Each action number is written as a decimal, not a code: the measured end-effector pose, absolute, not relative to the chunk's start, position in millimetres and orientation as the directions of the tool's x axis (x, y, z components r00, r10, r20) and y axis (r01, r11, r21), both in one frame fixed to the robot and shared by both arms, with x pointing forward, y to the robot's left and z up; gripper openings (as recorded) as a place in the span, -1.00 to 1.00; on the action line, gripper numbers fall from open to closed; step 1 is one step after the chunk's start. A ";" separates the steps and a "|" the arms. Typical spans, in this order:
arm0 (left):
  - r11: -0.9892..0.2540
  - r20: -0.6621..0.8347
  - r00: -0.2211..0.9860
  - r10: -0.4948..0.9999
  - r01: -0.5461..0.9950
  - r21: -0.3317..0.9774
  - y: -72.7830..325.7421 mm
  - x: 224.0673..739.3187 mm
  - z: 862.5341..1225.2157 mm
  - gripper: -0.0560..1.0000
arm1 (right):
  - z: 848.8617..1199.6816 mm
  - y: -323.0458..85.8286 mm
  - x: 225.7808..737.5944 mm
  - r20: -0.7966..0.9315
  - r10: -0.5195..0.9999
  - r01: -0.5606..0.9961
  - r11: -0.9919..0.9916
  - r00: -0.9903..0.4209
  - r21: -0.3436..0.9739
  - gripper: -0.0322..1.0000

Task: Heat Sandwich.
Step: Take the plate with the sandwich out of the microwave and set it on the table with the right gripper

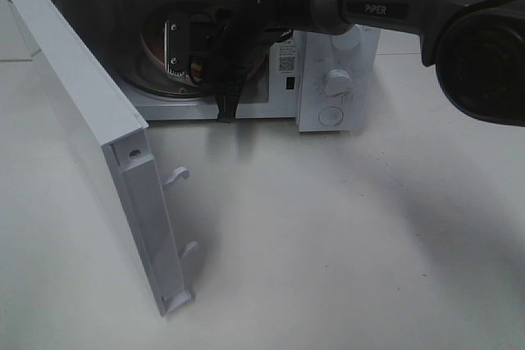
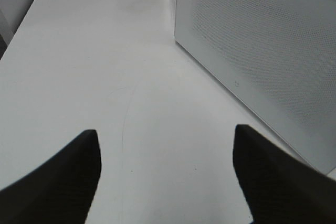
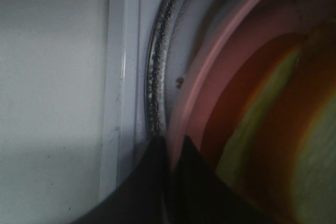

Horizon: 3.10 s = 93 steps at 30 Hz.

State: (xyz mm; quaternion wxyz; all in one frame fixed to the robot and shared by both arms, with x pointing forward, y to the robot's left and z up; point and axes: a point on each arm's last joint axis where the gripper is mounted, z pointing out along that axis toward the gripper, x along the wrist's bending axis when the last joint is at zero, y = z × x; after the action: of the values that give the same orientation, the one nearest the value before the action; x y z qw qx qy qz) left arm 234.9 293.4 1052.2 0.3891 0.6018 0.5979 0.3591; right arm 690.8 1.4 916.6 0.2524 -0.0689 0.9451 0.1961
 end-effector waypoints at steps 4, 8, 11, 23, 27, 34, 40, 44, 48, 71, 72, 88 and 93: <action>0.018 -0.033 0.027 0.999 0.440 0.898 293.4 234.9 1052.2 0.34 | 917.6 1.4 690.7 -0.505 -0.031 -0.230 0.913 -0.863 0.336 -0.85; 0.018 -0.033 0.027 0.999 0.440 0.898 293.4 234.9 1052.2 0.34 | 921.2 1.3 690.2 -0.506 -0.029 -0.230 0.912 -0.862 0.339 -0.85; 0.018 -0.033 0.027 0.999 0.440 0.898 293.4 234.9 1052.2 0.34 | 924.8 0.8 689.0 -0.500 -0.032 -0.229 0.912 -0.866 0.339 -0.85; 0.018 -0.033 0.027 0.999 0.440 0.898 293.4 234.9 1052.2 0.34 | 939.4 13.8 671.5 -0.470 -0.086 -0.264 0.908 -0.879 0.326 -0.85; 0.018 -0.033 0.027 0.999 0.440 0.898 293.4 234.9 1052.2 0.34 | 945.9 20.7 664.1 -0.475 -0.116 -0.290 0.905 -0.872 0.312 -0.85; 0.018 -0.033 0.027 0.999 0.440 0.898 293.4 234.9 1052.2 0.34 | 950.7 21.6 658.9 -0.460 -0.142 -0.301 0.907 -0.877 0.294 -0.85; 0.018 -0.033 0.027 0.999 0.440 0.898 293.4 234.9 1052.2 0.34 | 952.5 26.9 651.1 -0.445 -0.168 -0.317 0.905 -0.880 0.284 -0.85; 0.018 -0.033 0.027 0.999 0.440 0.898 293.4 234.9 1052.2 0.34 | 950.0 25.5 641.8 -0.428 -0.189 -0.326 0.905 -0.884 0.273 -0.85; 0.018 -0.033 0.027 0.999 0.440 0.898 293.4 234.9 1052.2 0.34 | 951.3 22.3 632.1 -0.426 -0.215 -0.347 0.901 -0.879 0.260 -0.85; 0.018 -0.033 0.027 0.999 0.440 0.898 293.4 234.9 1052.2 0.34 | 965.7 13.5 572.3 -0.421 -0.348 -0.449 0.878 -0.838 0.169 -0.85; 0.018 -0.033 0.027 0.999 0.440 0.898 293.4 234.9 1052.2 0.34 | 965.7 13.5 572.3 -0.421 -0.348 -0.449 0.878 -0.838 0.169 -0.85; 0.018 -0.033 0.027 0.999 0.440 0.898 293.4 234.9 1052.2 0.34 | 982.3 -8.9 527.0 -0.411 -0.408 -0.496 0.858 -0.815 0.131 -0.85; 0.018 -0.033 0.027 0.999 0.440 0.898 293.4 234.9 1052.2 0.34 | 982.0 -11.9 512.7 -0.396 -0.427 -0.510 0.851 -0.813 0.128 -0.85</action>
State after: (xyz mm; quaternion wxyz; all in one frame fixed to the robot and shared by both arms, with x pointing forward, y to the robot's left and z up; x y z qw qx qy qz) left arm 234.9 293.4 1052.2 0.3891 0.6018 0.5979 0.3591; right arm 512.7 -11.9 982.0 0.1795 -0.2479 0.9451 0.1146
